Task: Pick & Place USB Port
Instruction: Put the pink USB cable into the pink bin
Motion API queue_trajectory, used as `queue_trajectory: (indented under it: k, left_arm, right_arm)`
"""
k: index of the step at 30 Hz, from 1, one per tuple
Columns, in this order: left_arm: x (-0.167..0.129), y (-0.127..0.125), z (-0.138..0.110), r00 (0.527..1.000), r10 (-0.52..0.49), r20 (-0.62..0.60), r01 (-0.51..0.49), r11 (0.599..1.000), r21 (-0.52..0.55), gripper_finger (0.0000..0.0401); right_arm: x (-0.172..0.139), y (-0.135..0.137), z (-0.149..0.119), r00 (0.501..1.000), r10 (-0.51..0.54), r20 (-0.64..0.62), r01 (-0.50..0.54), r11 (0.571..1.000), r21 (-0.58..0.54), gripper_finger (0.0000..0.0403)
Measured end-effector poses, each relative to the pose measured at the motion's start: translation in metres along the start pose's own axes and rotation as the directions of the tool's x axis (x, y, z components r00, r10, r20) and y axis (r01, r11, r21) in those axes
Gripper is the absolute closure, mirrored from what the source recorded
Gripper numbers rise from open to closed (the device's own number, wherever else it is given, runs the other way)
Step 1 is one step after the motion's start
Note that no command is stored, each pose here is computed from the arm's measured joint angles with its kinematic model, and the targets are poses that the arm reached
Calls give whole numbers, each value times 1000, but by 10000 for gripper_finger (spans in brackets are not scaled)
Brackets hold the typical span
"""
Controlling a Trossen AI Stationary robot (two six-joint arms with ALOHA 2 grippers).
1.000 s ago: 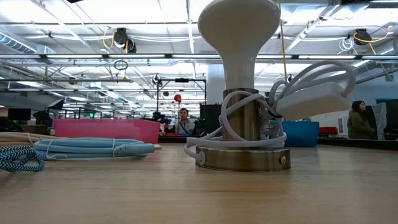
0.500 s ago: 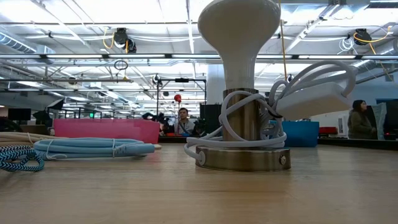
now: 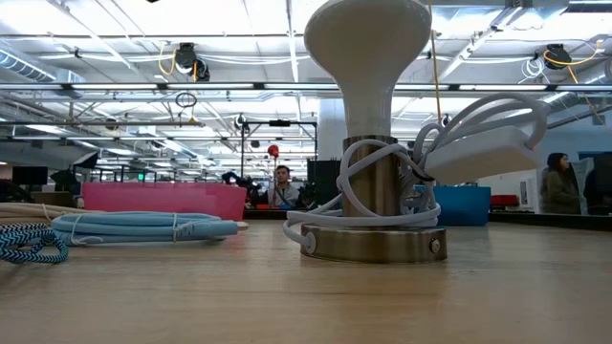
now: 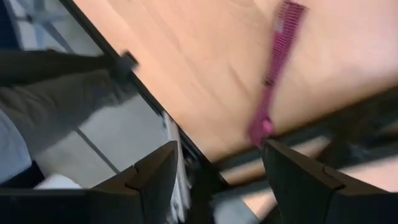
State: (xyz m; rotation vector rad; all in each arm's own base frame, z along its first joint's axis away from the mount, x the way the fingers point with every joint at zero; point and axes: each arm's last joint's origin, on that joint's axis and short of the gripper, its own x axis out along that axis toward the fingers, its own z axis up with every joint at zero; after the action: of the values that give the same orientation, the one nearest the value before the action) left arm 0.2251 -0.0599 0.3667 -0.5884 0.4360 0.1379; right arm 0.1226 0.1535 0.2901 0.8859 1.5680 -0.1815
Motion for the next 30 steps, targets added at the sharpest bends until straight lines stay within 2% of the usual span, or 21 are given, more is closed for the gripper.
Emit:
queue_trajectory:
  k: [5,11,19,26,30]
  left_arm:
    - [0,1,1,1000,2,0,-2,1000,9,265]
    - [0,1,1,1000,-2,-3,2,1000,7,265]
    - [-1,-3,-3,999,-35,-29,34,999,-13,265]
    - [-2,-8,-7,998,-53,-43,52,998,-21,265]
    - [-3,-8,-7,998,-55,-44,54,998,-24,265]
  right_arm:
    - [36,6,-4,999,-20,32,20,1000,22,175]
    - [69,0,-5,985,-164,62,163,986,21,175]
    - [96,-10,0,951,-286,114,284,958,38,176]
    - [111,-27,-6,932,-350,90,345,936,69,176]
    - [119,-33,-15,938,-341,61,336,939,78,176]
